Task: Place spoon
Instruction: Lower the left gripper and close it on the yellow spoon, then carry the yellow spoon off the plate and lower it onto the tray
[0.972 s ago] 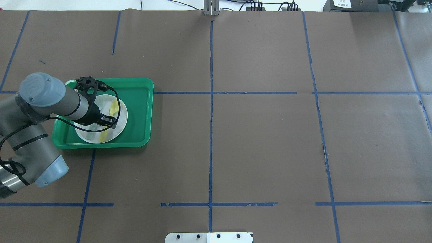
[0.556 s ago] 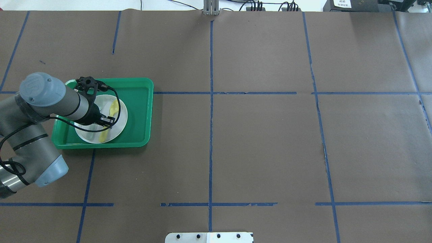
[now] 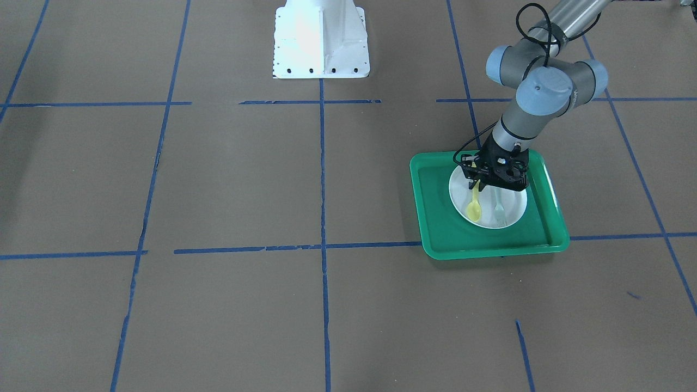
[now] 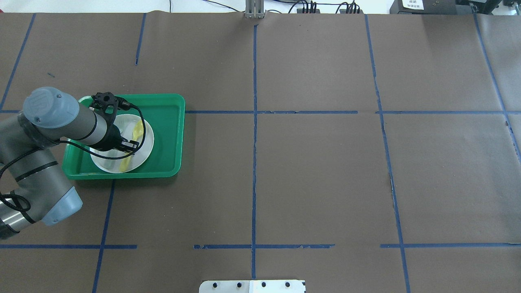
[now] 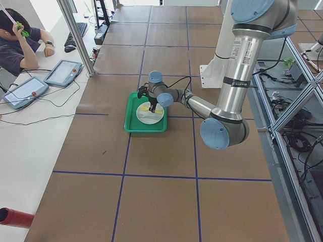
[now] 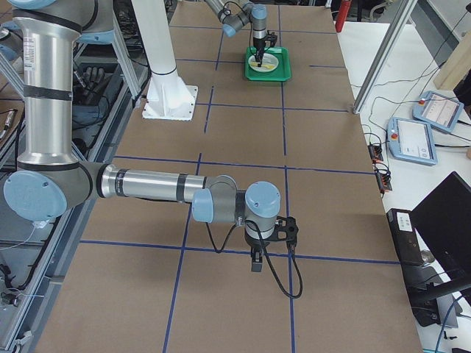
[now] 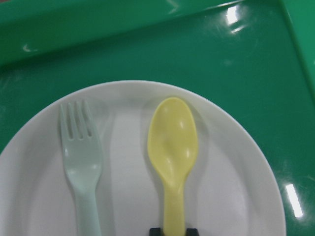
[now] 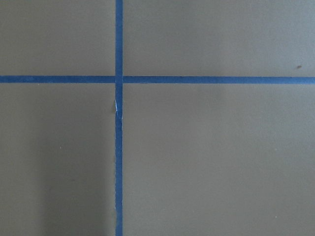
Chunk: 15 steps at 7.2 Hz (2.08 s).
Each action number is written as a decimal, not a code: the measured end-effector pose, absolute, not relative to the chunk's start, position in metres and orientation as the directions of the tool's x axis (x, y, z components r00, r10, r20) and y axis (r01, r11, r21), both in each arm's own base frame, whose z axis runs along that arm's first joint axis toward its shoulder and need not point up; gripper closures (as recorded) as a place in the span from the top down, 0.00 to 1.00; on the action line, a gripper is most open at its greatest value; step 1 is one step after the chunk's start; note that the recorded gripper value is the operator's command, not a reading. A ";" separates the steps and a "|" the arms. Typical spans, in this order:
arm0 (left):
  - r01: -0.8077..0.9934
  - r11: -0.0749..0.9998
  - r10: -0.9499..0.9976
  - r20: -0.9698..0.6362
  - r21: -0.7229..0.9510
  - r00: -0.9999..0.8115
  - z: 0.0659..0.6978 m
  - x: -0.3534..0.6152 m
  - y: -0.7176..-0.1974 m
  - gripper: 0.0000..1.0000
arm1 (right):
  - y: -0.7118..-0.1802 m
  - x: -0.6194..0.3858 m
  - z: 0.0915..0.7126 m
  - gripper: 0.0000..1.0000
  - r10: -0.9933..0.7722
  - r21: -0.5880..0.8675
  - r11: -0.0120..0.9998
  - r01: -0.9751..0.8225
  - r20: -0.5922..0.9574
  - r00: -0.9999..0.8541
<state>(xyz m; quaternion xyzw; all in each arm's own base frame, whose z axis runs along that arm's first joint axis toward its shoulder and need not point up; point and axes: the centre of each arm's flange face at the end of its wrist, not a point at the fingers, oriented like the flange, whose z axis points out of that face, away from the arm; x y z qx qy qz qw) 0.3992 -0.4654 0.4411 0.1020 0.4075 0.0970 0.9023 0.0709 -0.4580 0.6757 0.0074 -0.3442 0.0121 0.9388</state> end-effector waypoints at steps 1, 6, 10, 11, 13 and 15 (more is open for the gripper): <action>-0.086 0.961 0.254 -0.718 0.263 0.648 0.439 0.396 -0.466 0.00 | -0.458 0.071 0.676 1.00 0.018 0.006 1.000 -0.028 0.646 0.763; 0.114 0.988 0.004 -0.763 0.101 0.646 0.415 0.377 -0.491 0.00 | -0.458 0.071 0.676 1.00 0.018 0.005 1.000 -0.028 0.646 0.763; 0.127 0.991 -0.059 -0.765 0.031 0.641 0.360 0.429 -0.497 0.00 | -0.458 0.071 0.676 1.00 0.019 0.004 1.000 -0.028 0.646 0.763; 0.120 0.993 -0.064 -0.765 0.017 0.641 0.357 0.444 -0.493 0.00 | -0.458 0.071 0.676 1.00 0.019 0.004 1.000 -0.028 0.646 0.763; 0.108 0.994 -0.067 -0.760 0.005 0.646 0.359 0.459 -0.490 0.42 | -0.458 0.071 0.676 1.00 0.018 0.005 1.000 -0.028 0.646 0.763; 0.101 0.995 -0.062 -0.758 0.006 0.650 0.361 0.461 -0.489 0.46 | -0.458 0.071 0.676 1.00 0.018 0.005 1.000 -0.028 0.646 0.763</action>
